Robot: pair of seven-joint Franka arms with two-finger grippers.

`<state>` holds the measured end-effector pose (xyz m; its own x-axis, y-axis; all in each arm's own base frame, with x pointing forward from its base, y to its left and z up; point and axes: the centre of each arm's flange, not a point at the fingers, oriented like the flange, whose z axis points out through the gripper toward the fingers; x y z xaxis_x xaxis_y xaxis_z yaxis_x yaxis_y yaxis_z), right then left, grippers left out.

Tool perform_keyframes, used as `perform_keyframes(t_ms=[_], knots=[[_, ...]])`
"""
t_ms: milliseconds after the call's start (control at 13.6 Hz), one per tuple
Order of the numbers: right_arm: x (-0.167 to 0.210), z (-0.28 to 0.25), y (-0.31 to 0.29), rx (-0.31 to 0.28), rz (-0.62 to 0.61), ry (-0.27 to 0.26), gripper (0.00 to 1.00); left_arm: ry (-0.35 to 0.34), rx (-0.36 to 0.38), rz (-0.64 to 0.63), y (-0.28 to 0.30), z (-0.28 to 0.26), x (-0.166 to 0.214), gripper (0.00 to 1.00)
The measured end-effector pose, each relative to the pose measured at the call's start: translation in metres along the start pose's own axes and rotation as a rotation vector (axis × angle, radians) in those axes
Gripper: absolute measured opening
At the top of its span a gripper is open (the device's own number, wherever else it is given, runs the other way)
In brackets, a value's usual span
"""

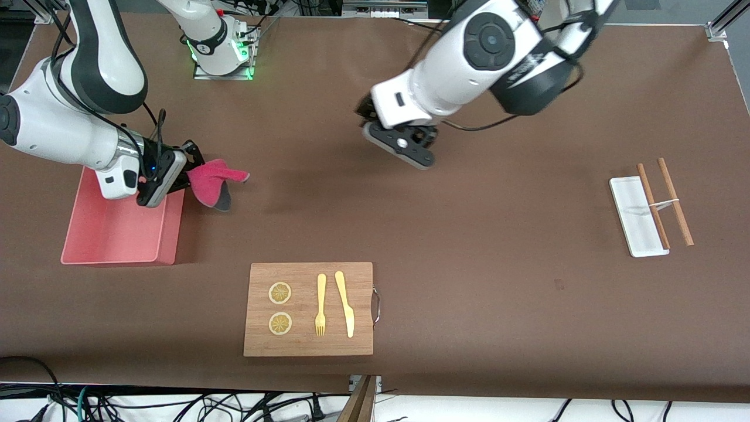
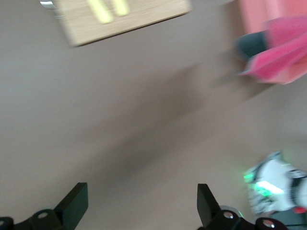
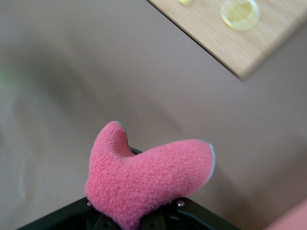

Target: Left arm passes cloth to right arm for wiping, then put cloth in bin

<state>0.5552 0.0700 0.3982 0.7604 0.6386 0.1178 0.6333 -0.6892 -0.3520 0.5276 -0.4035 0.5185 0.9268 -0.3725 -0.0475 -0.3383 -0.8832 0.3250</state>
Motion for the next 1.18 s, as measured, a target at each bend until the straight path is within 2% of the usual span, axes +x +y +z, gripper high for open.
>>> perform_keyframes(t_ms=[221, 368, 516, 589, 810, 884, 1178], knots=[[-0.005, -0.006, -0.001, -0.104, 0.306, -0.074, 0.02, -0.035, 0.143, 0.024, -0.111, -0.047, 0.0, 1.0], [-0.007, -0.011, -0.005, -0.138, 0.457, -0.089, 0.02, -0.012, 0.246, -0.012, -0.174, -0.084, -0.001, 1.0], [-0.009, -0.018, -0.007, -0.169, 0.567, -0.087, 0.02, 0.023, 0.317, -0.087, -0.202, -0.12, -0.017, 1.0], [-0.011, -0.023, -0.008, -0.197, 0.604, -0.088, 0.02, 0.04, 0.331, -0.133, -0.216, -0.137, -0.028, 1.0], [-0.03, -0.05, 0.0, -0.312, 0.641, -0.113, 0.02, 0.058, 0.304, -0.249, -0.26, -0.163, -0.065, 1.0], [-0.036, -0.058, 0.001, -0.328, 0.648, -0.123, 0.02, 0.056, 0.301, -0.266, -0.267, -0.163, -0.074, 1.0], [-0.04, -0.062, -0.002, -0.33, 0.666, -0.14, 0.02, 0.044, 0.292, -0.278, -0.268, -0.155, -0.088, 1.0]])
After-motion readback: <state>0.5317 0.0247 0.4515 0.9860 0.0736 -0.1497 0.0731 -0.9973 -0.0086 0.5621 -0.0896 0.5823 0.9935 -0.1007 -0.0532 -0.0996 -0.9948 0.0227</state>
